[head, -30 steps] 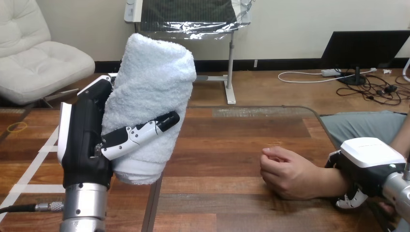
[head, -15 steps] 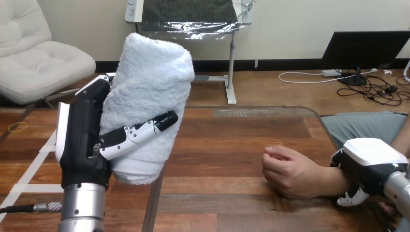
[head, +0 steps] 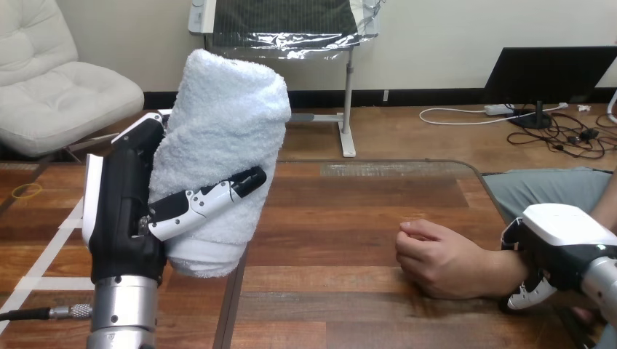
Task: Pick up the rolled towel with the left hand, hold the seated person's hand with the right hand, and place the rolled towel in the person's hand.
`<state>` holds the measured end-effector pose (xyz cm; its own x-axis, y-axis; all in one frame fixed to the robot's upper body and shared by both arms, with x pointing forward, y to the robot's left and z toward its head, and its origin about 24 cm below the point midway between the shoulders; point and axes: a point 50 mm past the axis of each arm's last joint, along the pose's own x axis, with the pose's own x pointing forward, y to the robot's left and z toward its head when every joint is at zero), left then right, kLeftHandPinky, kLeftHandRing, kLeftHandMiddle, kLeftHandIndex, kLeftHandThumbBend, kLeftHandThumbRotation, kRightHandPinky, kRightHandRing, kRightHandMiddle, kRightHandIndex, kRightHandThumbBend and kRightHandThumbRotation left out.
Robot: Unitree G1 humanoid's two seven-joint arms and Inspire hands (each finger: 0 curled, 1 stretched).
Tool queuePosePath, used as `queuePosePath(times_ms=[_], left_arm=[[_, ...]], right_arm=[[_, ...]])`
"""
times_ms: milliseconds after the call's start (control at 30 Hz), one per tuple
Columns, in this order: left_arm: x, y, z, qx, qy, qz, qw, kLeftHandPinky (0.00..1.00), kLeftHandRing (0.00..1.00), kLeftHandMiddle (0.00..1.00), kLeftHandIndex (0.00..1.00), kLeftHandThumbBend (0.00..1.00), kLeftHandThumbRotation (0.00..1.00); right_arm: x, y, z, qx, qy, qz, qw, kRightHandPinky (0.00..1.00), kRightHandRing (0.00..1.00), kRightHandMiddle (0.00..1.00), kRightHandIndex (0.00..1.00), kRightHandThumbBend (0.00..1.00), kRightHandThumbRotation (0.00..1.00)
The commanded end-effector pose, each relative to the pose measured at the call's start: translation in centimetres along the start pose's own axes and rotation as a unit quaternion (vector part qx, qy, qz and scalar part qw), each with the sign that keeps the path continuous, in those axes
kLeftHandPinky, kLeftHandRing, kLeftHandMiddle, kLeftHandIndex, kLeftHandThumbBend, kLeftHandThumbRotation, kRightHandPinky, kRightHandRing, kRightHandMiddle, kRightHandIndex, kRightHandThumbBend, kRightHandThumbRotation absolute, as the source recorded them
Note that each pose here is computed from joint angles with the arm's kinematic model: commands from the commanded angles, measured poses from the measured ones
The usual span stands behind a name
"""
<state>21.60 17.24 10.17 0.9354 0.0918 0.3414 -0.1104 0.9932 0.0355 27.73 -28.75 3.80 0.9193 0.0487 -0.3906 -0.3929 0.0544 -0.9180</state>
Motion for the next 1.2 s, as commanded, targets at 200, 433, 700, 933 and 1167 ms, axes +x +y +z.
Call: queuePosePath(times_ms=[200,433,700,933,1167], left_arm=[[1.1,-0.5,1.3,-0.009,-0.051,-0.005,0.9987,0.16,0.22,0.28,0.35,0.45,0.0],[1.1,-0.6,1.2,-0.012,-0.045,-0.004,0.9989,0.17,0.22,0.29,0.36,0.45,0.0],[1.2,-0.7,1.0,-0.013,-0.042,-0.005,0.999,0.17,0.22,0.29,0.36,0.46,0.0],[1.2,-0.9,0.8,-0.02,-0.032,-0.004,0.9993,0.17,0.22,0.29,0.36,0.46,0.0],[1.3,-1.2,0.6,-0.024,-0.025,-0.01,0.9994,0.17,0.23,0.29,0.36,0.45,0.0]], right_arm=[[-0.2,2.4,0.0,0.037,0.002,0.034,0.9987,0.17,0.23,0.32,0.36,0.78,0.0],[-0.4,2.1,0.0,0.043,0.0,0.02,0.9989,0.16,0.22,0.31,0.35,0.77,0.0],[-0.5,1.6,0.1,0.053,-0.002,0.002,0.9986,0.17,0.23,0.32,0.34,0.78,0.0],[-0.7,0.7,0.3,0.073,-0.009,-0.018,0.9971,0.16,0.22,0.3,0.32,0.8,0.0],[-0.9,-0.1,0.5,0.081,-0.014,-0.029,0.9962,0.16,0.22,0.3,0.32,0.8,0.04]])
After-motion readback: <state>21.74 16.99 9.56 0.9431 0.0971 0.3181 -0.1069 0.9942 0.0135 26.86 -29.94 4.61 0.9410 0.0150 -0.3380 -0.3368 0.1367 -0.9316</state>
